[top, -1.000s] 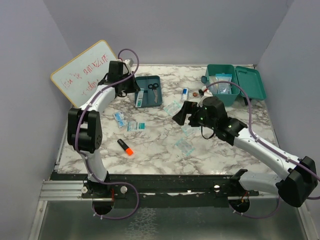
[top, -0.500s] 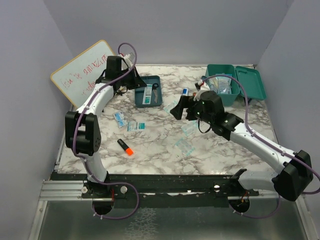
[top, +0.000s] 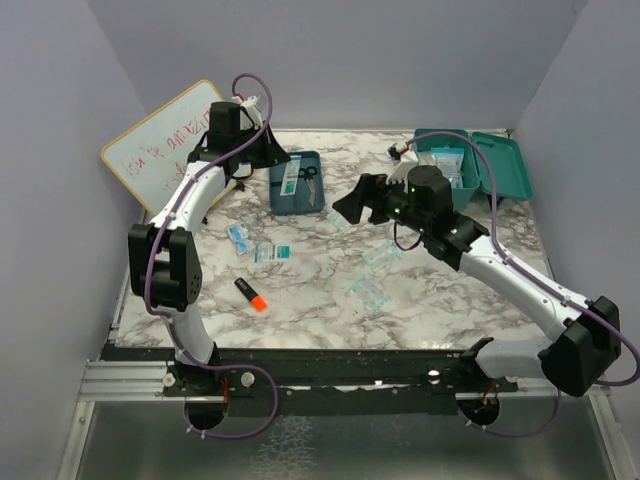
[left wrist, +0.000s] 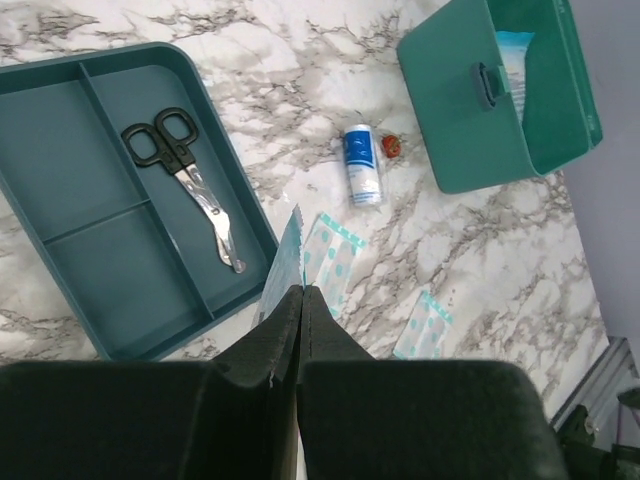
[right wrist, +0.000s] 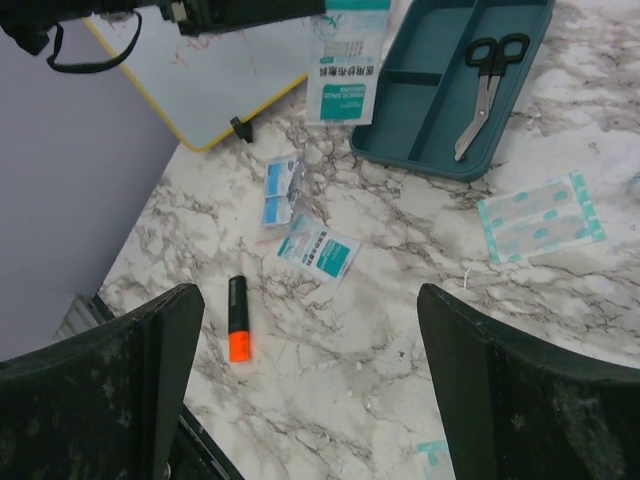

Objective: Organize the medicine kit
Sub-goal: Pick up the medical item at the center of the board.

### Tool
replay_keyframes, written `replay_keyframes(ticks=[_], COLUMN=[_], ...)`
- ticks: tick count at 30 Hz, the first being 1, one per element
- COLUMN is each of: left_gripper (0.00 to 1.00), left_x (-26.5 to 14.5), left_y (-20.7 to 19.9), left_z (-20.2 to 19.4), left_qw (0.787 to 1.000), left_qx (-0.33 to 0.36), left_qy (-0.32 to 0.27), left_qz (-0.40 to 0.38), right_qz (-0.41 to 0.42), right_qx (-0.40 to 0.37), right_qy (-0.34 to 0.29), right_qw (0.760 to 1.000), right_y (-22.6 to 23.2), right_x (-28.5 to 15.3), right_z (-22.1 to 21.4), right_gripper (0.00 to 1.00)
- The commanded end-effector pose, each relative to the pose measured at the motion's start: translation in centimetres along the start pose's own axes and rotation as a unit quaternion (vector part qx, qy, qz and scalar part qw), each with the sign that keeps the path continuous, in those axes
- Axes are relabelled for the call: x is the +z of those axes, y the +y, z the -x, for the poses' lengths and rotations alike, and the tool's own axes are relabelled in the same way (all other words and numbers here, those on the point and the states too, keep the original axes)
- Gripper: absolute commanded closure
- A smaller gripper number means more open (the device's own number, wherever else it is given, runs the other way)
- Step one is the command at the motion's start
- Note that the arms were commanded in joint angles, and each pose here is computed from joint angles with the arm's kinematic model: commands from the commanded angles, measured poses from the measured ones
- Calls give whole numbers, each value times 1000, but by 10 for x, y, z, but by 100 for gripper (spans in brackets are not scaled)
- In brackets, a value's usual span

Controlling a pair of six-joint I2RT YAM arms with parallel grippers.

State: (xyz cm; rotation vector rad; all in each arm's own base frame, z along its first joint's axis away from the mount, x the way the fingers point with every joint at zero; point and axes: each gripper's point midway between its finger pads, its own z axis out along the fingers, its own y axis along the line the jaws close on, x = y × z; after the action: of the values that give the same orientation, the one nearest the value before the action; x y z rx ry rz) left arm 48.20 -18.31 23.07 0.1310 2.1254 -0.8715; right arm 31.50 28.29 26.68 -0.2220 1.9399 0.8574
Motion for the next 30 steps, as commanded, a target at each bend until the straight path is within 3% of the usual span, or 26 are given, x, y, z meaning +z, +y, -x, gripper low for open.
replay_keyframes(ticks=[1,5,11,14,19,26,30], left_gripper=[100,100,100,100,100,100,100], left_x=[-18,-40,-74,-86,-99,-106,-104], left_y=[-44,-81,-126,-147,-172,-184,-181], left_z=[14,4,-16,-29,-38,-42,-45], left_qw=[996,984,958,946,934,929,930], left_qx=[-2,-25,-61,-58,-47,-36,-40], left_qy=[-1,12,25,44,51,58,60], left_qz=[-87,-174,-278,-317,-350,-364,-362], right_qz=[69,106,199,239,298,297,328], right_qx=[18,12,-17,-36,-40,-43,-37], right_qy=[-20,-38,-15,3,24,33,33], right_qw=[997,994,980,970,953,953,943], right_y=[3,-2,10,20,33,29,37], right_x=[4,4,8,10,13,16,6], right_z=[27,53,65,63,58,51,44], right_gripper=[8,15,42,41,30,27,48])
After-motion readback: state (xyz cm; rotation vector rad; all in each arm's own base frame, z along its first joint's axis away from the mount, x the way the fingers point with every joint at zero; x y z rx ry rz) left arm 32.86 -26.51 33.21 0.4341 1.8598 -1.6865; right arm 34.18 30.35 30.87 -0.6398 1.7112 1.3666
